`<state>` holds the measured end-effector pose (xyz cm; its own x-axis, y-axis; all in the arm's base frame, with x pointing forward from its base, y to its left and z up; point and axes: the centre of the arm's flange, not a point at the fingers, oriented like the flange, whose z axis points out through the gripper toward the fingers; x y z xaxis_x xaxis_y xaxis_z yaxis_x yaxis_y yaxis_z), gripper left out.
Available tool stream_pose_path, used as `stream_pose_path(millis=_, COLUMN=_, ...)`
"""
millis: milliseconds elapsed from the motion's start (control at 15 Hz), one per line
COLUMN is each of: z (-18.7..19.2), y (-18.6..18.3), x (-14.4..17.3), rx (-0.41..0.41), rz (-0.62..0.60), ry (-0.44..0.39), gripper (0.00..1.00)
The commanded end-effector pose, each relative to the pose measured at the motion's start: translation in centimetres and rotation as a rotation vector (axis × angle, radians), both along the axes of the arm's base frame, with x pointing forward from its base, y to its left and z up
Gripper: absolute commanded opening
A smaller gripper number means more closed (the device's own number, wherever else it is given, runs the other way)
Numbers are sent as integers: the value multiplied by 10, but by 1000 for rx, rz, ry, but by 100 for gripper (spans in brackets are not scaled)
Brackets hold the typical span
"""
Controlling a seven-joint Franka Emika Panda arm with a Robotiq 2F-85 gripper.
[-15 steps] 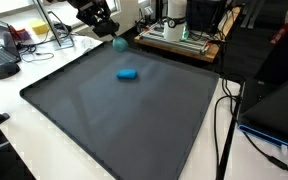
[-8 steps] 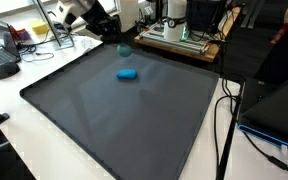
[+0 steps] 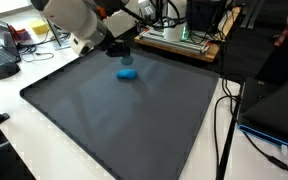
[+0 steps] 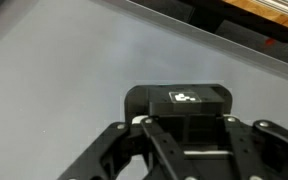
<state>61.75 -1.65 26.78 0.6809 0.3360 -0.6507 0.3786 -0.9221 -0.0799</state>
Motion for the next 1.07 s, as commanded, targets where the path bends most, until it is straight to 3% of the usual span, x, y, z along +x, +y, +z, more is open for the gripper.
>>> stream_pose_path(millis=0, z=-25, y=7, x=21, rx=-32, rz=4, ry=56, gripper=22)
stream_pose_path(millis=267, z=-55, y=18, x=38, rx=-23, rz=0, ry=56, gripper=22)
stream_pose_path(millis=1000, z=-84, y=30, x=67, rx=-13, rz=-75, ry=9, gripper=22)
